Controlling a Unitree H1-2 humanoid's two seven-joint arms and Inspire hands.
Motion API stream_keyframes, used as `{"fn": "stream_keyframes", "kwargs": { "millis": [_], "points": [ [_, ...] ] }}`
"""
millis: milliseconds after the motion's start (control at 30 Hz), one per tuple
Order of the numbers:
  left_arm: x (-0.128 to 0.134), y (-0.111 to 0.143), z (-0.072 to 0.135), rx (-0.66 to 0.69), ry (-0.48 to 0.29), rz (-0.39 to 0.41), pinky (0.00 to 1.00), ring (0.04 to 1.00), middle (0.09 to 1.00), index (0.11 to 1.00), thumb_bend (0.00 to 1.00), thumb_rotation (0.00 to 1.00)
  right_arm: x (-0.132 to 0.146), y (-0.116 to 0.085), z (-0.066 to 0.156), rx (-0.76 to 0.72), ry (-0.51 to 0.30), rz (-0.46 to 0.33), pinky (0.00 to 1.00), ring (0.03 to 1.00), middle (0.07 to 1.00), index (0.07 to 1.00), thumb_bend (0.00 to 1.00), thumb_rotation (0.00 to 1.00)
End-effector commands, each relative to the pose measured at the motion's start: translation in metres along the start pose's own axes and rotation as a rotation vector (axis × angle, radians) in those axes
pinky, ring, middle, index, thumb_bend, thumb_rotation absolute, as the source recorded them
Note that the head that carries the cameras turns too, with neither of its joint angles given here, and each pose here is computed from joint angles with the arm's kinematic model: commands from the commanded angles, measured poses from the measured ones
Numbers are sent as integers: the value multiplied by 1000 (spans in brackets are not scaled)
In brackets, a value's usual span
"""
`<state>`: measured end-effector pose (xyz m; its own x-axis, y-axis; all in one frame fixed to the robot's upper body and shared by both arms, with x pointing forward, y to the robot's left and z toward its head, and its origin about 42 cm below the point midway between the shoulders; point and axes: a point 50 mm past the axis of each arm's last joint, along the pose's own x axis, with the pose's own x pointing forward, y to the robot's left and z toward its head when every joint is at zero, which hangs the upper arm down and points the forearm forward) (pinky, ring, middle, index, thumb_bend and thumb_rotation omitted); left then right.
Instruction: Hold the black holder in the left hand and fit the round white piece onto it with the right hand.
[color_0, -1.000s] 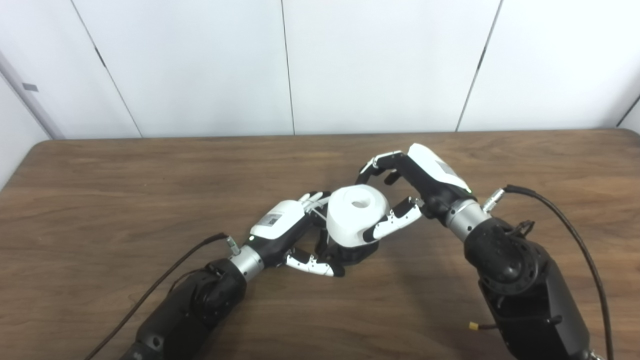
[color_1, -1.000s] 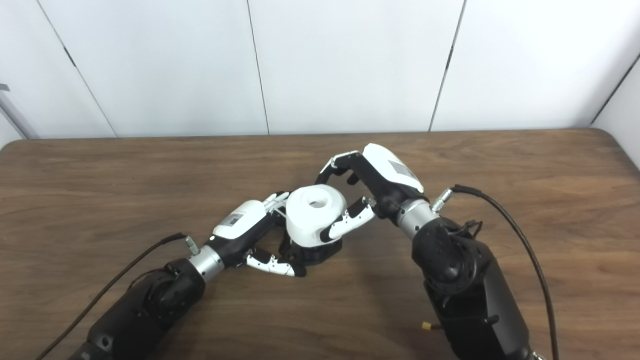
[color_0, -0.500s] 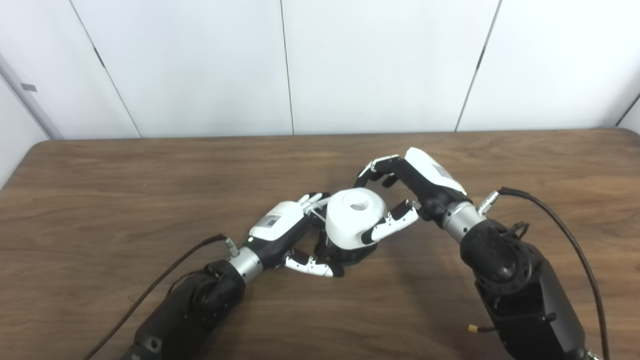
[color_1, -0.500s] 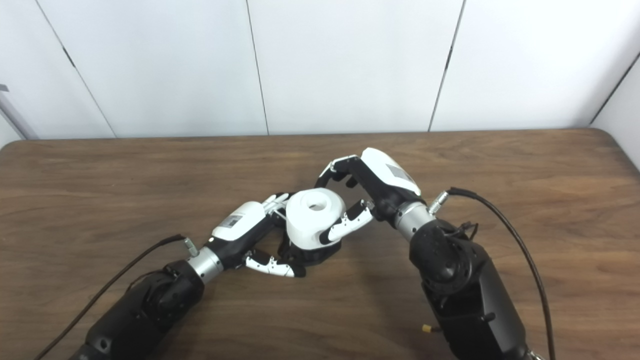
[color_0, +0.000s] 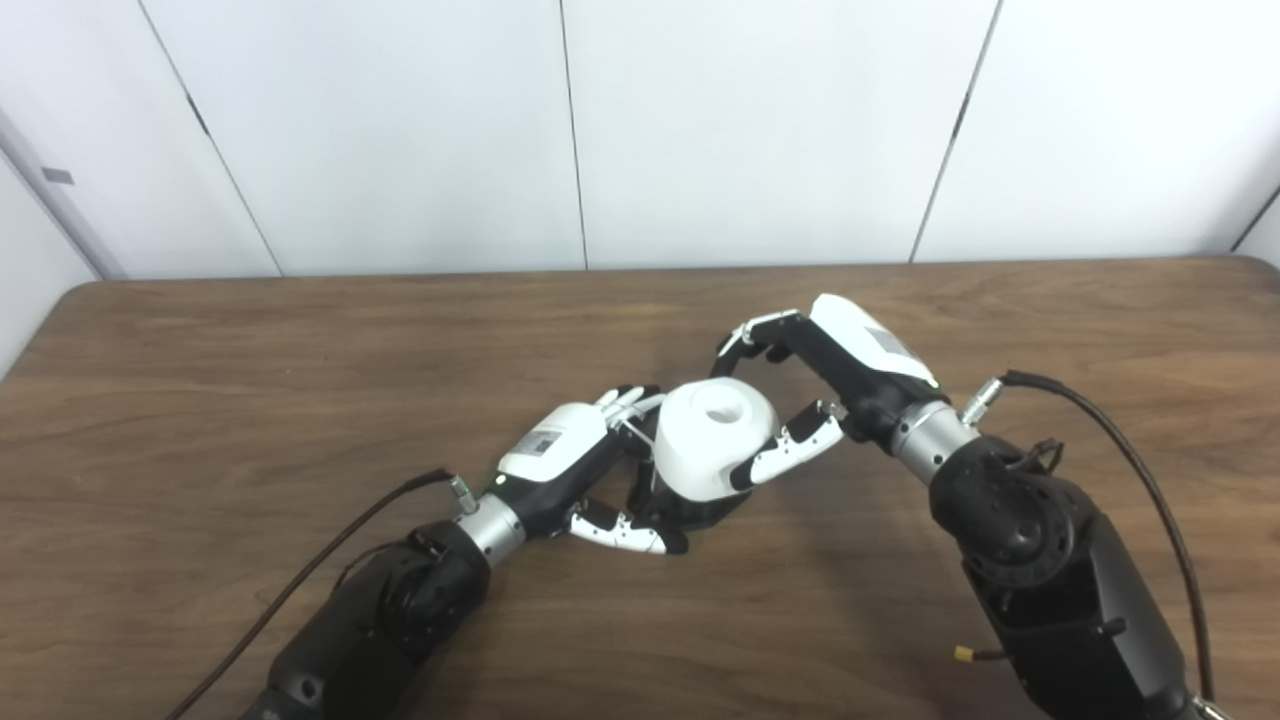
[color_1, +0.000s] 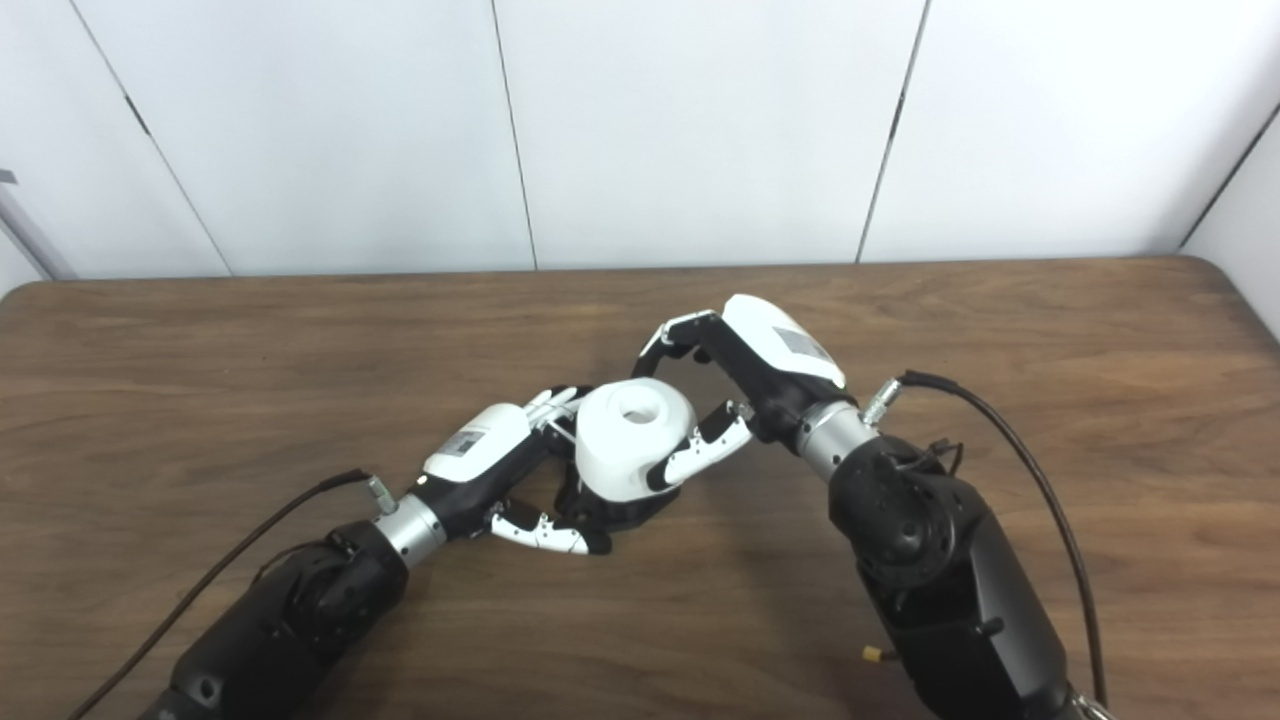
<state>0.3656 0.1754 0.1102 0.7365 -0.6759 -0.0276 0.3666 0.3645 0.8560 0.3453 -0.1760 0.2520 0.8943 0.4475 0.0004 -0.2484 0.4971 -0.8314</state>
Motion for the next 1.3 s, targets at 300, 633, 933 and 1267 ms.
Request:
{"fn": "stream_keyframes", "kwargs": {
  "millis": [300,633,933,1267],
  "points": [
    [-20,-30,-14,30,92,-186,1000,1000,958,482,524,68,3,-13,14,-95,-129,21,818,780,747,479,524,136],
    [-18,-31,-13,34,89,-196,1000,1000,959,483,524,69,1,-11,21,-124,-164,22,812,776,745,479,524,137],
    [-19,-31,-14,29,94,-188,1000,1000,957,483,524,67,-1,-16,22,-180,-145,42,775,821,886,924,902,254],
    [-19,-30,-15,26,94,-188,1000,1000,959,484,524,68,-2,-17,20,-169,-143,18,769,851,906,986,937,279]
  ]
}}
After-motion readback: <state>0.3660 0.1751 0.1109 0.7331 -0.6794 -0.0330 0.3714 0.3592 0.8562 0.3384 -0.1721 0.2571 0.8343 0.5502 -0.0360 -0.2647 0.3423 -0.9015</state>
